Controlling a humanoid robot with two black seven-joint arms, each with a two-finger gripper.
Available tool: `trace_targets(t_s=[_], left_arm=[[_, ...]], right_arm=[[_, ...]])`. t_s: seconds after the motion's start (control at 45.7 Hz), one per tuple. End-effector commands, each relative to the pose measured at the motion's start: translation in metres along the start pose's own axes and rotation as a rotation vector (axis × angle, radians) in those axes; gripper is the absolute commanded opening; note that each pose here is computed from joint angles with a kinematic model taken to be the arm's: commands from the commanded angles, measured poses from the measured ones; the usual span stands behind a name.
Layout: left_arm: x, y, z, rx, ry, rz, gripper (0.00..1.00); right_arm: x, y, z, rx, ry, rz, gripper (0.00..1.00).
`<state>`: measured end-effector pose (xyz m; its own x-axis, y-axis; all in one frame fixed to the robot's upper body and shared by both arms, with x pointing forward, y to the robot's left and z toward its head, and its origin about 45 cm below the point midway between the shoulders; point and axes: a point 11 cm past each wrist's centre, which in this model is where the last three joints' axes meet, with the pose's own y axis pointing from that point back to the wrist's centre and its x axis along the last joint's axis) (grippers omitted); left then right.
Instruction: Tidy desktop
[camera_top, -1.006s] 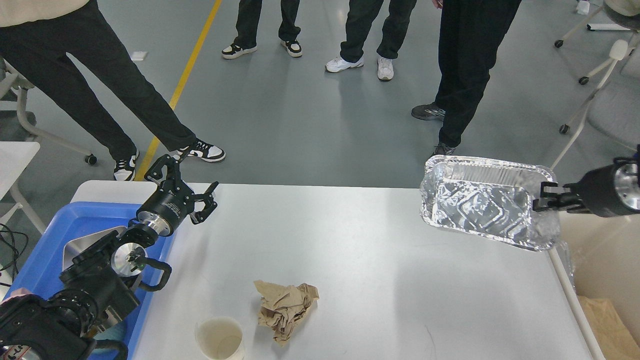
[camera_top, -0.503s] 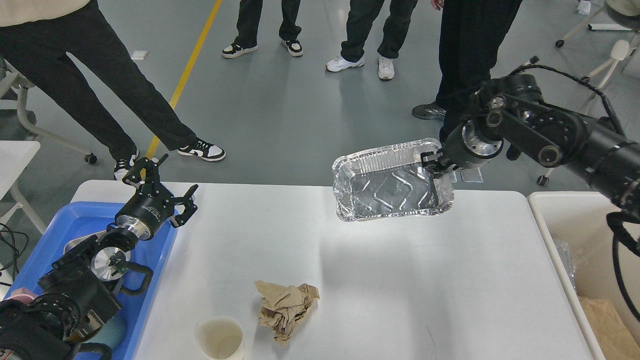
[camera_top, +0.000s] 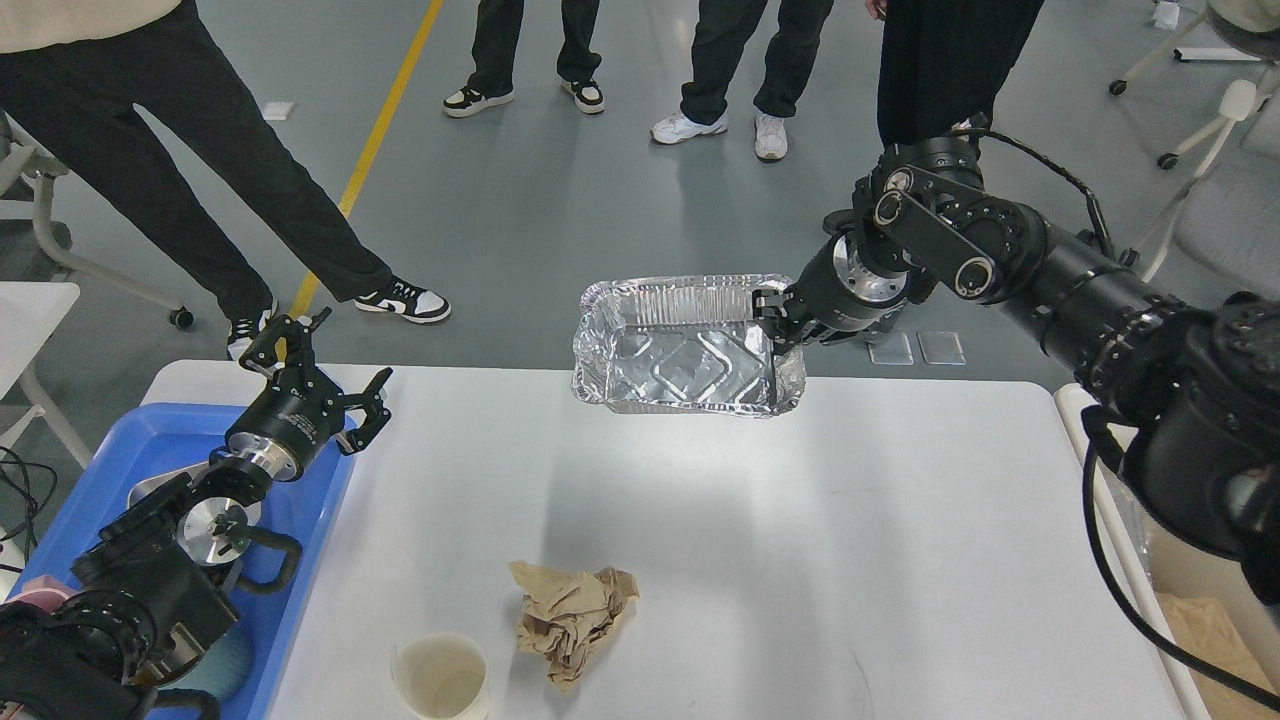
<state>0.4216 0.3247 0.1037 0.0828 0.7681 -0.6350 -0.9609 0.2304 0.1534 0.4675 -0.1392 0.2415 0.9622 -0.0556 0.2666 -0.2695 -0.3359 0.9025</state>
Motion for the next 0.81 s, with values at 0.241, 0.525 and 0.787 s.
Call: trace_targets(t_s=[0.241,0.525,0.787], left_arm=[[0.002,0.0,0.007,-0.035,0.035,0.011,0.96],[0.005,0.0,0.012,-0.075,0.083,0.032,0.96],[0.018,0.004,0.03,-0.1,0.049,0.091,0.96]], right_arm=[[-0.017,-0.027,-0.008,0.166,-0.171,-0.04,0.0],[-0.022,-0.034,0.006,0.211,-0.227,-0.043,0.0],[-0.03,-0.041,0.042,0.19,-0.283,-0.043,0.0]])
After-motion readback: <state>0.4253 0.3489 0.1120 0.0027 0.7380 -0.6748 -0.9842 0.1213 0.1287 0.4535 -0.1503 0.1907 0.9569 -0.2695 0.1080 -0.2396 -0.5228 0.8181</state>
